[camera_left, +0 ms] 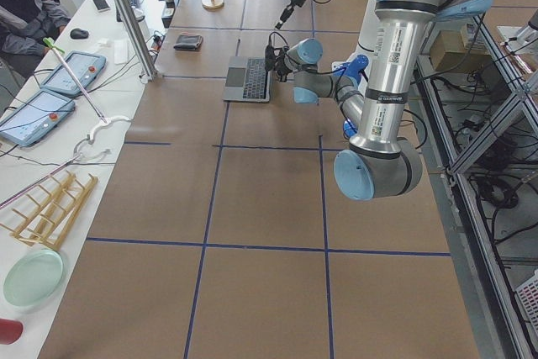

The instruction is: Close laptop

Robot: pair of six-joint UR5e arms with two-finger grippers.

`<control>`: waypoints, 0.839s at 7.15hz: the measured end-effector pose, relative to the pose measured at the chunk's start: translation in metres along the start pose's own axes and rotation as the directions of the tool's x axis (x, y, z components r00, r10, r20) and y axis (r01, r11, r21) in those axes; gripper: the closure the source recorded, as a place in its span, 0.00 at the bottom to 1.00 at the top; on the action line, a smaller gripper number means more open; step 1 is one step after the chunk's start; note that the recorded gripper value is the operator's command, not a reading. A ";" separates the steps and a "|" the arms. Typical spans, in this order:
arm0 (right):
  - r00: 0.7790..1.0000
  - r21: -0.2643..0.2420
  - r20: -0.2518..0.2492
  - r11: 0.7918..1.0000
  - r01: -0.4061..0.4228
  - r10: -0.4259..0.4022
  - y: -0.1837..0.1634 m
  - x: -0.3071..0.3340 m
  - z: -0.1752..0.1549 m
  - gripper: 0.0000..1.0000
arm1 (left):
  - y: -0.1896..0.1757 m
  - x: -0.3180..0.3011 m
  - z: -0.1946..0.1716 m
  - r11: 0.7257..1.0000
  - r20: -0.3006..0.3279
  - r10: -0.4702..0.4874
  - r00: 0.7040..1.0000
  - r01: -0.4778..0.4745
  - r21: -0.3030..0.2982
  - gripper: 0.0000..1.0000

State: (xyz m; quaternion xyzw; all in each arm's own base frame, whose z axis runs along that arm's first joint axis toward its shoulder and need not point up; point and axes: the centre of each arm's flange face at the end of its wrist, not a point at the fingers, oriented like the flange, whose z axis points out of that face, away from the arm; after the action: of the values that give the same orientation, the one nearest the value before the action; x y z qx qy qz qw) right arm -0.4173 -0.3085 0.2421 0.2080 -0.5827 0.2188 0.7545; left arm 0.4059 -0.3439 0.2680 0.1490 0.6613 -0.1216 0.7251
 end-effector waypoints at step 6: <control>0.995 0.012 -0.098 1.000 -0.004 0.006 -0.034 -0.003 0.054 0.99 | -0.027 0.013 0.030 0.999 0.065 -0.012 0.998 0.010 0.039 1.00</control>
State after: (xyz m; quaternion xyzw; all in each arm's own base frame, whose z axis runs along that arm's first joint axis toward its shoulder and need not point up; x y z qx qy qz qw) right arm -0.4410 -0.3673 0.2500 0.2001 -0.5440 0.2342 0.7805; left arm 0.4247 -0.3801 0.2561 0.1554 0.6355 -0.1432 0.7426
